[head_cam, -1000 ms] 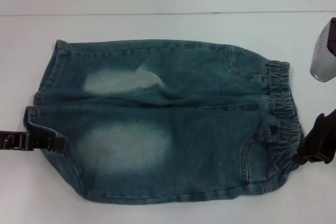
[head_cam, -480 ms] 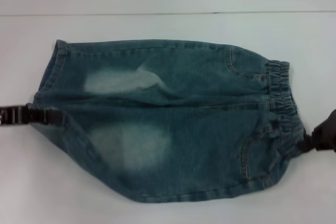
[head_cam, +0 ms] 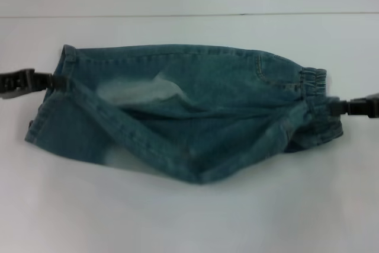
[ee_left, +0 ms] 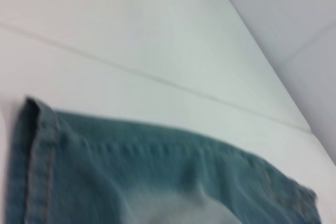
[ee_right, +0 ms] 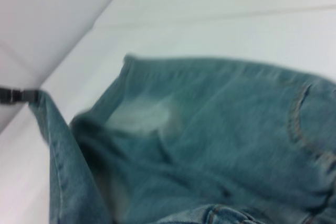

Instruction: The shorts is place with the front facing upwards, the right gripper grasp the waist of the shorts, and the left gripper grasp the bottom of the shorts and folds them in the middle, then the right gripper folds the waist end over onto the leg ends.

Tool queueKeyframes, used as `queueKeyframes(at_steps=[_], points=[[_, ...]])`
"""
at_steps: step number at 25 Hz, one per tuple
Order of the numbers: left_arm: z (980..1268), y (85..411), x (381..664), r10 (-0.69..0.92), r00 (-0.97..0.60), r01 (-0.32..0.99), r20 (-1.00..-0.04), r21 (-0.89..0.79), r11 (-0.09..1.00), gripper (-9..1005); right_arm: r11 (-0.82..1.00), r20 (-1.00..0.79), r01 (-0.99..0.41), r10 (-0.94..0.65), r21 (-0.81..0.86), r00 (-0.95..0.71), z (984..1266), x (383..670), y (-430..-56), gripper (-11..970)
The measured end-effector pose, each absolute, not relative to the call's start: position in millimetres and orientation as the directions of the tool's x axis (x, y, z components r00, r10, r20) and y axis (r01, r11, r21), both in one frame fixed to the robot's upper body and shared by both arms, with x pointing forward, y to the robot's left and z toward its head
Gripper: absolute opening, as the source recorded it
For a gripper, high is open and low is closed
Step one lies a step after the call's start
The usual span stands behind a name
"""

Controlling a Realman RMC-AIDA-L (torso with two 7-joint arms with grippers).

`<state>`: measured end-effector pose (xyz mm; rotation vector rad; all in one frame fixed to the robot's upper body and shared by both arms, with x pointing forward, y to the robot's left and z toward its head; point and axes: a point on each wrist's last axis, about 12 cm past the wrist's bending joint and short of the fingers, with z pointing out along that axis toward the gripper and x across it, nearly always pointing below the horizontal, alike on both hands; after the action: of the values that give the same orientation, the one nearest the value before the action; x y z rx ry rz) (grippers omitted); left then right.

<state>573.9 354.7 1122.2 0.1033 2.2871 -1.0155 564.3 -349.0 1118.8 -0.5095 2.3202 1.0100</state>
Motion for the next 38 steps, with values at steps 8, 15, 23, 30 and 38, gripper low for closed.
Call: queueKeyframes(at_steps=[8,15,23,30,38], points=[[1119.4,355.6,593.2,-0.282,-0.718,0.256,-0.637,-0.618,0.743,51,0.748,-0.680,-0.459,-0.015,0.478,-0.733,1101.1,581.7,-348.1,33],[1112.1,362.6,601.9,-0.302,-0.674,0.191,-0.674,-0.555,0.810,51,0.805,-0.709,-0.395,0.044,0.442,-0.704,1093.4,596.7,-345.1,32],[1103.2,351.4,612.3,-0.261,-0.643,0.172,-0.720,-0.468,0.867,52,0.850,-0.754,-0.380,0.031,0.365,-0.657,1096.1,619.4,-330.0,36],[1100.4,339.7,623.4,-0.196,-0.628,0.170,-0.753,-0.379,0.910,52,0.869,-0.774,-0.393,-0.020,0.300,-0.633,1099.1,632.0,-318.6,39],[1100.2,340.7,629.8,-0.191,-0.594,0.138,-0.782,-0.333,0.933,52,0.874,-0.797,-0.409,-0.044,0.261,-0.603,1099.0,634.5,-316.0,42]])
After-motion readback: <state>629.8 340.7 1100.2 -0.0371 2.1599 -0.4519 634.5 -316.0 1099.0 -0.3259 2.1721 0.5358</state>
